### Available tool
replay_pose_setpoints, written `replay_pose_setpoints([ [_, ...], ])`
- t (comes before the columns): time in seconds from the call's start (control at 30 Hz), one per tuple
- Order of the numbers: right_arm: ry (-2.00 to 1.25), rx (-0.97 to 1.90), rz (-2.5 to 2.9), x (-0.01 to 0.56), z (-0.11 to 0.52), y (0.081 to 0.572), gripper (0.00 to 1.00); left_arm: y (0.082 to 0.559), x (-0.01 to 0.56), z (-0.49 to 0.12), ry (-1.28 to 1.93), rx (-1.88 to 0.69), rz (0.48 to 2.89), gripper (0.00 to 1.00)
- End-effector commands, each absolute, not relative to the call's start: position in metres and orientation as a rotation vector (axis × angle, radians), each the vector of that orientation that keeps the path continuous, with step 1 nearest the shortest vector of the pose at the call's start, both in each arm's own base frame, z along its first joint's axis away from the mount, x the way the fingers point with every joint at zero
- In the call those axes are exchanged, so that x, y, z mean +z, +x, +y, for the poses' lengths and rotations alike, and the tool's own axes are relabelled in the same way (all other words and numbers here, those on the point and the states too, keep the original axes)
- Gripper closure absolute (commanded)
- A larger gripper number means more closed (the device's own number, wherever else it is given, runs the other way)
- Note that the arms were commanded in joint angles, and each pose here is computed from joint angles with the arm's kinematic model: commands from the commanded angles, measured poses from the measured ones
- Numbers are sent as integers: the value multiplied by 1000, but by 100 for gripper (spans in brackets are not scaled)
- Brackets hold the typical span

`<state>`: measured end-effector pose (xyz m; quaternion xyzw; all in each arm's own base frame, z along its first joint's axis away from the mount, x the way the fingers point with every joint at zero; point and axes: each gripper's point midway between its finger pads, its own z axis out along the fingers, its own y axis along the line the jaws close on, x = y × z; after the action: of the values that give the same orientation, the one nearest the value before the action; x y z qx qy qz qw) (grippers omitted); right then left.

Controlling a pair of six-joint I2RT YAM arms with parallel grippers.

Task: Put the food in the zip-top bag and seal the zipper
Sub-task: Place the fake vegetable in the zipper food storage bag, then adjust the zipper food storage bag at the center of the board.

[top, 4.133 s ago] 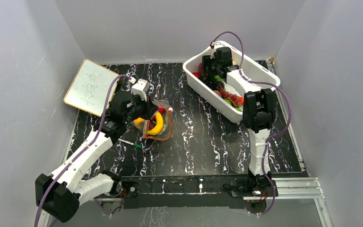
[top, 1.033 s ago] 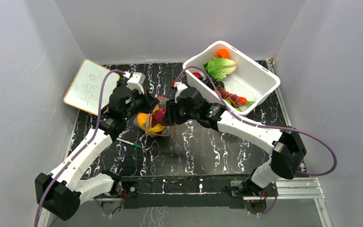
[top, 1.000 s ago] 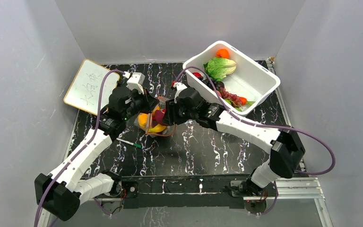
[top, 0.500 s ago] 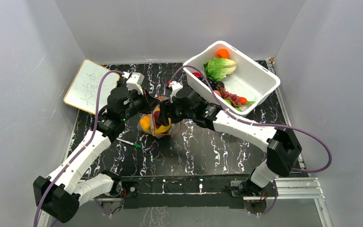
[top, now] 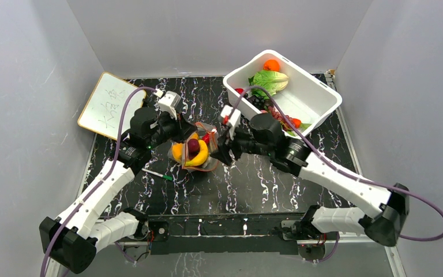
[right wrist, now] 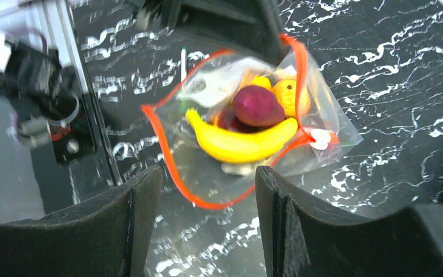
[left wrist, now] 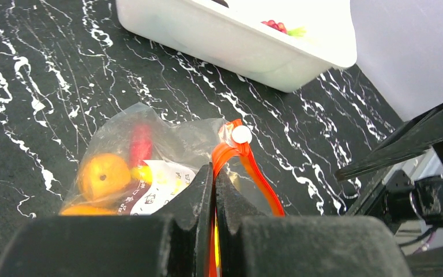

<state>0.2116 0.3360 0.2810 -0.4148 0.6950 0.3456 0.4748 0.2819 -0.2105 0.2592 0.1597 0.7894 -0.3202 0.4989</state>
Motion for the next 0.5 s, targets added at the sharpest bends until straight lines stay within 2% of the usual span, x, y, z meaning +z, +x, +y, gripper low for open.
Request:
replay_pose_setpoints([
  [0.0, -1233, 747, 1371, 299, 316, 188, 42, 262, 287, -218, 560, -822, 1789, 100],
  [0.1, -1218, 701, 1246, 310, 301, 180, 42, 255, 289, -219, 621, -823, 1774, 100],
  [0.47, -1233, 568, 1200, 272, 289, 191, 51, 216, 294, -237, 892, -979, 1659, 100],
])
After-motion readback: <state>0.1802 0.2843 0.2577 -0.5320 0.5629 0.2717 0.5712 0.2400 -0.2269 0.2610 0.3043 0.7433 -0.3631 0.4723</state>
